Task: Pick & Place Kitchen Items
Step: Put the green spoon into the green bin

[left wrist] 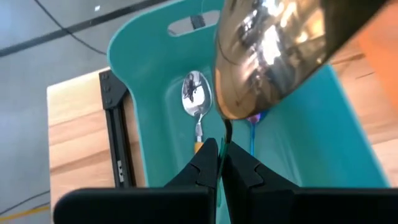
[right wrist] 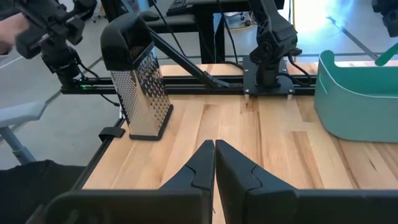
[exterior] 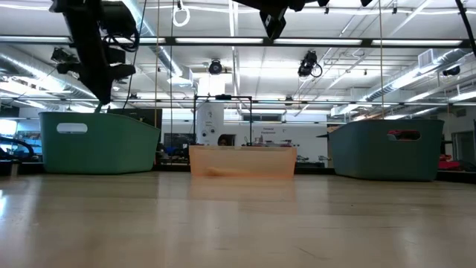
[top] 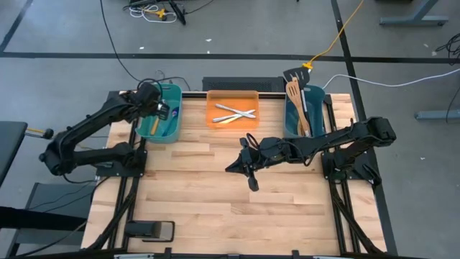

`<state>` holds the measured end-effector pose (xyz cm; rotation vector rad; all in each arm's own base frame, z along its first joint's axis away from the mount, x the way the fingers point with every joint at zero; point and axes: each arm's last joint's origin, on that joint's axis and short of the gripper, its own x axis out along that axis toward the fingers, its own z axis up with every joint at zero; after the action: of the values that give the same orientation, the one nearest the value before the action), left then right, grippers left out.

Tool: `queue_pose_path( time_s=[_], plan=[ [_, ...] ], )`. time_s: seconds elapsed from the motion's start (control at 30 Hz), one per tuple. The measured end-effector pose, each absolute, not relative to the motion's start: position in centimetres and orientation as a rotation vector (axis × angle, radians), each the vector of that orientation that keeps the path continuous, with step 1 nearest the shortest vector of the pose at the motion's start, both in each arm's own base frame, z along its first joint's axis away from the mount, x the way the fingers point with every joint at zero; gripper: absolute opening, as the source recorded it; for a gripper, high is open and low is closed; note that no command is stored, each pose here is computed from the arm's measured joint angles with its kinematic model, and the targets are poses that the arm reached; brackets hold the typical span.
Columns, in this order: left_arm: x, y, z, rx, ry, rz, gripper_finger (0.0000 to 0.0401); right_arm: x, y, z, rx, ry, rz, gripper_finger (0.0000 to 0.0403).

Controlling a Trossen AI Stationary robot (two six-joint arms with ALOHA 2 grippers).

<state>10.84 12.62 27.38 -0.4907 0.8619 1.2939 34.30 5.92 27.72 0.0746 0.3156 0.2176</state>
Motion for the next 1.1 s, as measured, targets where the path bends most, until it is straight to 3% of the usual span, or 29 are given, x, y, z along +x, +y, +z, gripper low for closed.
queue_pose_path(
  time_s=[0.37, 0.63, 1.1],
  plan=[
    [11.2, 13.6, 26.1, -0.521, 0.95, 1.311, 0.0009, 34.3, 5.9, 27.7, 0.073, 0.318, 0.218, 0.0025],
    [10.1, 13.6, 23.1, -0.558, 1.036, 1.297, 0.0013, 34.3, 5.9, 27.7, 0.073, 0.319, 0.218, 0.0025],
    [10.2, 14.1, 22.9, -0.582, 0.982, 1.28, 0.0011, 34.3, 5.9, 27.7, 0.072, 0.318, 0.218, 0.0025]
  ],
)
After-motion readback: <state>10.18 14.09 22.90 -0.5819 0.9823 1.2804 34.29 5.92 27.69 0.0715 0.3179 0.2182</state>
